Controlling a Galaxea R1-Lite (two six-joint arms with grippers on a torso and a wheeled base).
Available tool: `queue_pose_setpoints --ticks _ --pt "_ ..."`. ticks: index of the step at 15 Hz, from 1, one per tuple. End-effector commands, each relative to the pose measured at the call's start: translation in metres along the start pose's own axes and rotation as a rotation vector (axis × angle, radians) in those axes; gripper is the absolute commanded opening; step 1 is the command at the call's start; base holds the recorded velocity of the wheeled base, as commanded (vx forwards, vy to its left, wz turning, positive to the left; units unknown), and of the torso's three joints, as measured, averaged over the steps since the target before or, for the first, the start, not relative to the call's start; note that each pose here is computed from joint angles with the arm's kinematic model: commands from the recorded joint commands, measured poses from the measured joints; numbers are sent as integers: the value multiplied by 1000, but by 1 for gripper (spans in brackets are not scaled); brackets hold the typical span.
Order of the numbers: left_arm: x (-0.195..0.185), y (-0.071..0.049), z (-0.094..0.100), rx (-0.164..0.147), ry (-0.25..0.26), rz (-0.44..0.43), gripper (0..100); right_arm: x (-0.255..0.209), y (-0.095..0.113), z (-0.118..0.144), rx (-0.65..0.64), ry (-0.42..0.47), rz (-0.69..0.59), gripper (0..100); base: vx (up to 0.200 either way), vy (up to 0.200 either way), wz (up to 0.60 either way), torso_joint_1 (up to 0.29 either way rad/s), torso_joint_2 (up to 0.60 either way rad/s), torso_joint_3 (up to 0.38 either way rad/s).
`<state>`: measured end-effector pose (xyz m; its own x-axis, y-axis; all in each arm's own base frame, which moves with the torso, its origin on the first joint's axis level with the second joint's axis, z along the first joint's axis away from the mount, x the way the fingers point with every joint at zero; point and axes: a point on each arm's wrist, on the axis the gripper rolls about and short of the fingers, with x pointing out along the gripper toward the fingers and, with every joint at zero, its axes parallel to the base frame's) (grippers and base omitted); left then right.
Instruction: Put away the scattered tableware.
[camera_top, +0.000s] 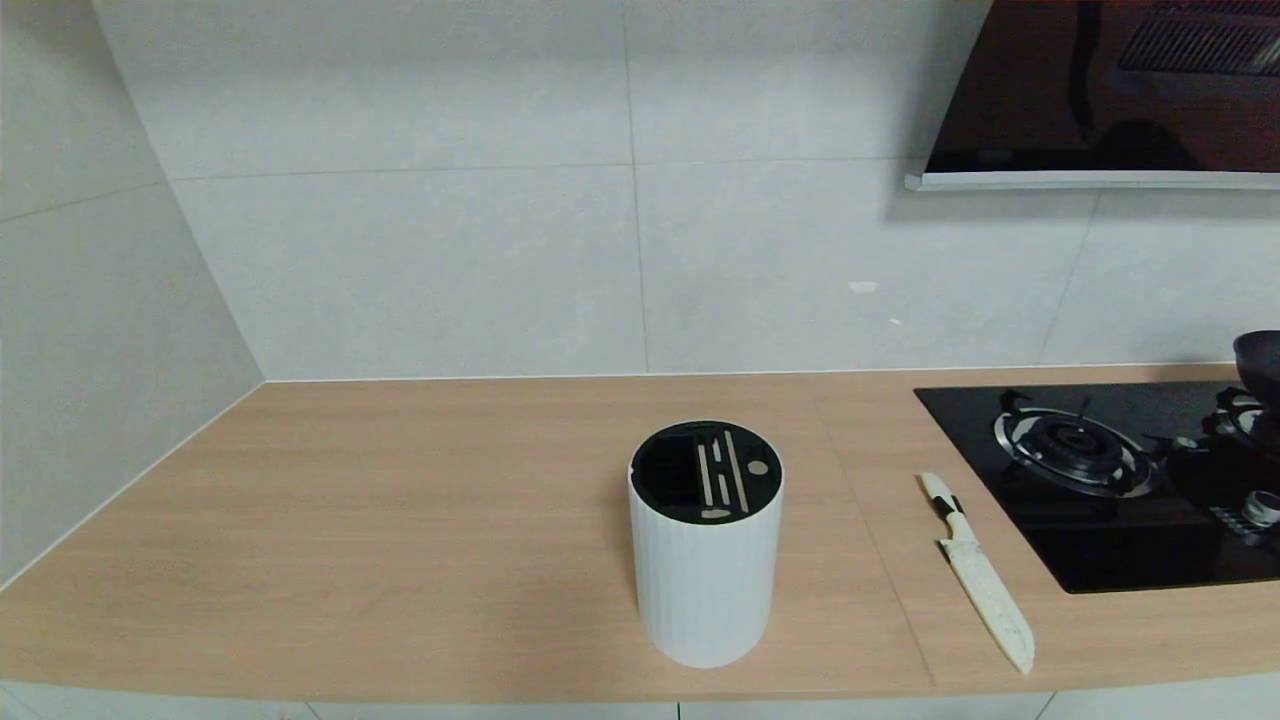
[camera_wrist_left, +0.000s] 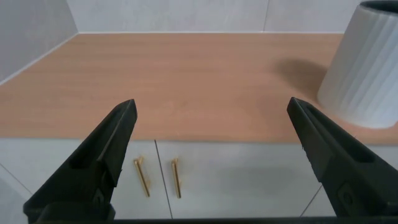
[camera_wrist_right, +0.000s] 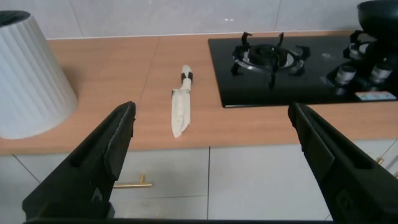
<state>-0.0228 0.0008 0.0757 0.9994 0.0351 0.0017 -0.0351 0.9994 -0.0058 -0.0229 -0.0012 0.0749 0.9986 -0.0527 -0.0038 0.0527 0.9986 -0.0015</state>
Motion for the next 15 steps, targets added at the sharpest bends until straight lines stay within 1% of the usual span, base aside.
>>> queue_pose_setpoints --ticks 1,3,14,15 --pt "0 0 0 0 2 2 100 0 0 0 0 1 1 100 0 0 0 193 -413 -207" --pt "0 0 0 0 2 0 100 0 0 0 -2 1 1 100 0 0 0 83 -158 -78" --pt "0 0 0 0 2 2 100 0 0 0 -3 -1 1 100 0 0 0 0 0 0" --pt "0 0 0 0 2 2 100 -1 0 4 -8 -24 0 100 0 0 0 0 0 0"
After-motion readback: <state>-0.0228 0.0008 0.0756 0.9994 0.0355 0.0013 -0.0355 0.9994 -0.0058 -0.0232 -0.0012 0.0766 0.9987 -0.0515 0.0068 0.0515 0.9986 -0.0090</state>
